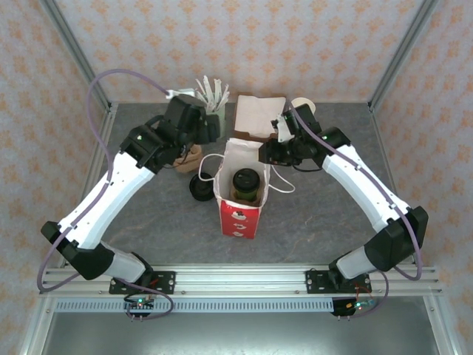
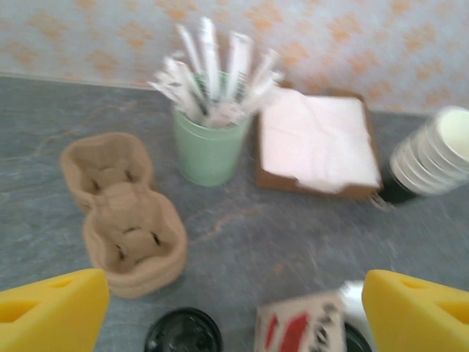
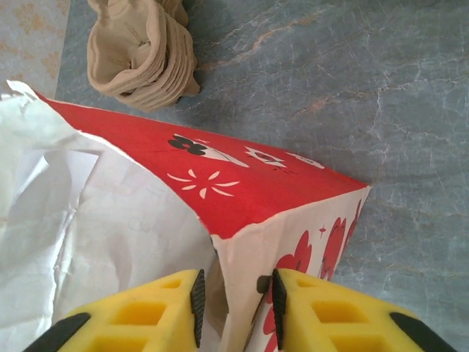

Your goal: Pack the takeout coffee

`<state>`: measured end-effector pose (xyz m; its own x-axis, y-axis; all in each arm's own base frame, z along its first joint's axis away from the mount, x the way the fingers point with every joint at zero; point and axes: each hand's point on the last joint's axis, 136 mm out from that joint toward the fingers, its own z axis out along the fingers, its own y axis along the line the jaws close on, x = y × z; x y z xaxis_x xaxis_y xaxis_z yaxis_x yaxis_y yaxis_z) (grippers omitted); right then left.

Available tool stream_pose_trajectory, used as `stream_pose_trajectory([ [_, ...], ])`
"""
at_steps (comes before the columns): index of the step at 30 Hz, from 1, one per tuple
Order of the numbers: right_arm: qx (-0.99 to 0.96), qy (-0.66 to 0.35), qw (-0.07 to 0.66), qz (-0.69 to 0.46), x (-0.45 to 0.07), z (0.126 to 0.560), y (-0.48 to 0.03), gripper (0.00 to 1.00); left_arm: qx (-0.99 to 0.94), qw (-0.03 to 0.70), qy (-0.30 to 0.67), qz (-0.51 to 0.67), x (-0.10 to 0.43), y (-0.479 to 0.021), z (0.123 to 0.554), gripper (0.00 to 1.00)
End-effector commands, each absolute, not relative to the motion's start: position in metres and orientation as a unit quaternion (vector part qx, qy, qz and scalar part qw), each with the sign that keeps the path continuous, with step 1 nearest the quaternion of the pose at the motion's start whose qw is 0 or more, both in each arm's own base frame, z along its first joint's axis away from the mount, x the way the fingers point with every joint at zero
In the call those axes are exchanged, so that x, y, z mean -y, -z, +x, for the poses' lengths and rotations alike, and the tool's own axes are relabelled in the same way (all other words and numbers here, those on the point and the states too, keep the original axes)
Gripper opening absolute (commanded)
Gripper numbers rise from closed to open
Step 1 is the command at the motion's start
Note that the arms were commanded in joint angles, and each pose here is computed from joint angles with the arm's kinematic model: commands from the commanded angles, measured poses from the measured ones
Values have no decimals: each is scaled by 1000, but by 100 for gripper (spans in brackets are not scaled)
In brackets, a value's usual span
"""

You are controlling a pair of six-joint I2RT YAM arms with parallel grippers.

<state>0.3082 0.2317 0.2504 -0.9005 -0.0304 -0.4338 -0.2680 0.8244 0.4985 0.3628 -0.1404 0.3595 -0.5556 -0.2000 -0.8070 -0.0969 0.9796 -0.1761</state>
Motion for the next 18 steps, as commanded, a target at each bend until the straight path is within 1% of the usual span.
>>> stream_pose_trajectory([
  [1,-910,-297,255,-135,-239,312,-277,25,-858,493,63,-131,115,-369,379,91],
  [4,-895,-313,274,-163,-243,308,-286,23,-853,496,44,-154,96,-361,391,94],
  [8,-884,-322,282,-187,-245,302,-290,20,-844,513,39,-154,86,-355,406,95],
  [11,-880,-332,278,-195,-249,300,-293,15,-835,527,49,-149,84,-351,417,96],
  [13,-875,-343,275,-201,-253,299,-294,12,-835,528,44,-147,82,-347,423,98],
  [18,-871,-337,289,-209,-251,300,-291,3,-852,506,40,-128,85,-331,437,100],
])
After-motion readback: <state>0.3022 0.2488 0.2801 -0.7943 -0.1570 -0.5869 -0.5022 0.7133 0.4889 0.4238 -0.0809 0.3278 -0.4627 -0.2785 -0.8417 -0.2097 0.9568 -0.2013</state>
